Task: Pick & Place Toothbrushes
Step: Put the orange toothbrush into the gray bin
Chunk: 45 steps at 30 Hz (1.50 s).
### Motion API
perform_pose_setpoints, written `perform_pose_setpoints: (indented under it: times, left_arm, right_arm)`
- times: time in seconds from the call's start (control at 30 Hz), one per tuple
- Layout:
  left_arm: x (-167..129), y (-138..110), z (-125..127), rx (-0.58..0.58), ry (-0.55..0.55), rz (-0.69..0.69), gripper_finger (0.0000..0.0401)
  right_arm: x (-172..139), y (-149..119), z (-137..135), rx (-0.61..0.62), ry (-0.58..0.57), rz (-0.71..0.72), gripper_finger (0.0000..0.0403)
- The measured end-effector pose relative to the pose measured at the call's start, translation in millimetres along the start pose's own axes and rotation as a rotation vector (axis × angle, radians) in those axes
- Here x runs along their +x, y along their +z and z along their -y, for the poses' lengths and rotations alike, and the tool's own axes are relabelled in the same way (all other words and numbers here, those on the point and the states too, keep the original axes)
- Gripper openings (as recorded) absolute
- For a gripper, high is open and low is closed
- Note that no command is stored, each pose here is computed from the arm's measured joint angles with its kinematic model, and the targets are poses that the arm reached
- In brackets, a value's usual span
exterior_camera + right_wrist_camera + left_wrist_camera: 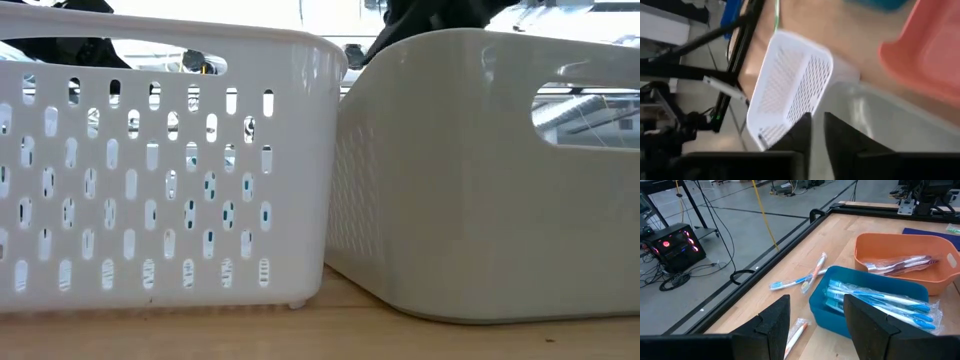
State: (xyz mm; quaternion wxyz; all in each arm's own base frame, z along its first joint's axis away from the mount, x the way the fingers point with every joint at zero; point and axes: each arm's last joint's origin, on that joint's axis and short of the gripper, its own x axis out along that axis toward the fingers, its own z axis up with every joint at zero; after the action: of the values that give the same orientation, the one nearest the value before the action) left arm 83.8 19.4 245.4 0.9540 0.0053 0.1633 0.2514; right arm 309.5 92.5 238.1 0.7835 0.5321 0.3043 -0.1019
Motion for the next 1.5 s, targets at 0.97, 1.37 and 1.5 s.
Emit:
perform_pose_setpoints:
  times: [0.97, 1.37, 1.5]
  left_arm:
    - [-5, 31, 0, -0.449, -0.076, 0.304, 0.0184]
    - [-5, 31, -3, -0.634, -0.002, 0.323, 0.0184]
    - [-2, 32, -3, -0.633, 0.02, 0.32, 0.0184]
  right_arm:
    - [-80, 167, 35, -0.637, -0.055, 0.523, 0.0001]
    - [-113, 225, 83, -0.664, 0.009, 0.522, 0.0001]
    - [-118, 236, 98, -0.678, 0.042, 0.483, 0.0001]
